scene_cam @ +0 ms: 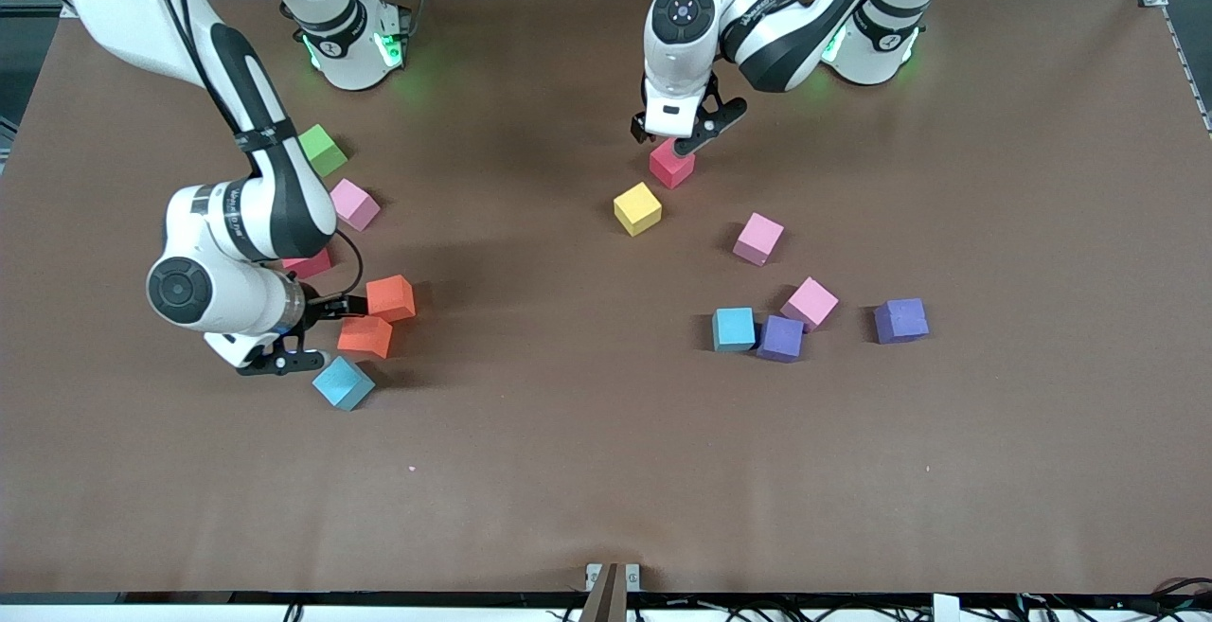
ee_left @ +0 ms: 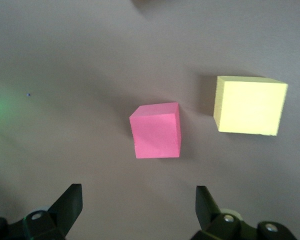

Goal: Form number 2 with 11 blocks

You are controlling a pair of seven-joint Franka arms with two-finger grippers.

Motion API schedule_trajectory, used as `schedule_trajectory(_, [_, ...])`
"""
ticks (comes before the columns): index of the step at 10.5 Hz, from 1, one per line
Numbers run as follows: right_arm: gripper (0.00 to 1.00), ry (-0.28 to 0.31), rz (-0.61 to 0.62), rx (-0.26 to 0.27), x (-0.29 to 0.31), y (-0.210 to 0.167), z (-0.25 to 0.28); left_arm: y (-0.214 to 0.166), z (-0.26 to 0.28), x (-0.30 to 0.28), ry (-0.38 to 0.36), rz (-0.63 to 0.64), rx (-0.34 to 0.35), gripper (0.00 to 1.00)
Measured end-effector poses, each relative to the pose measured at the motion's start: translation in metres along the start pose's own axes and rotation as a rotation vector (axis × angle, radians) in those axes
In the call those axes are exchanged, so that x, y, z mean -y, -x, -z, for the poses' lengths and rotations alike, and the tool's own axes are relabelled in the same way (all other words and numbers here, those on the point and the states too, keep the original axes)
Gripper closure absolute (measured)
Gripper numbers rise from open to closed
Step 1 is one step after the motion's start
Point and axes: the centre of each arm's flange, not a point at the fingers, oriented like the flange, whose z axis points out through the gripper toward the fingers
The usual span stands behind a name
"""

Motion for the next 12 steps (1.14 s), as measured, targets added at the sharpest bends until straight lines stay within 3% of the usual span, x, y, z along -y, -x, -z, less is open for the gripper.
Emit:
schedule_trajectory(2, [0.0,-0.001,0.016,-0.038,0.013,0.005,-0.019,-0.004,-0.019,0.003,0.027,0.016,0.007,0.0])
schedule_trajectory(6, [0.0,0.011,0.066,-0.04,0.048,0.021,-0.045,-0.007,-0.041,0.003,0.002,0.02,0.043,0.0])
schedule_trajectory(9, [0.0,0.012,0.067,-0.094,0.047,0.032,-0.063,-0.009,-0.054,0.001,-0.01,0.021,0.066,0.0])
schedule_trajectory(12, [0.0,0.016,0.063,-0.096,0.043,0.043,-0.082,-0.016,-0.061,-0.004,0.012,0.035,0.085,0.0])
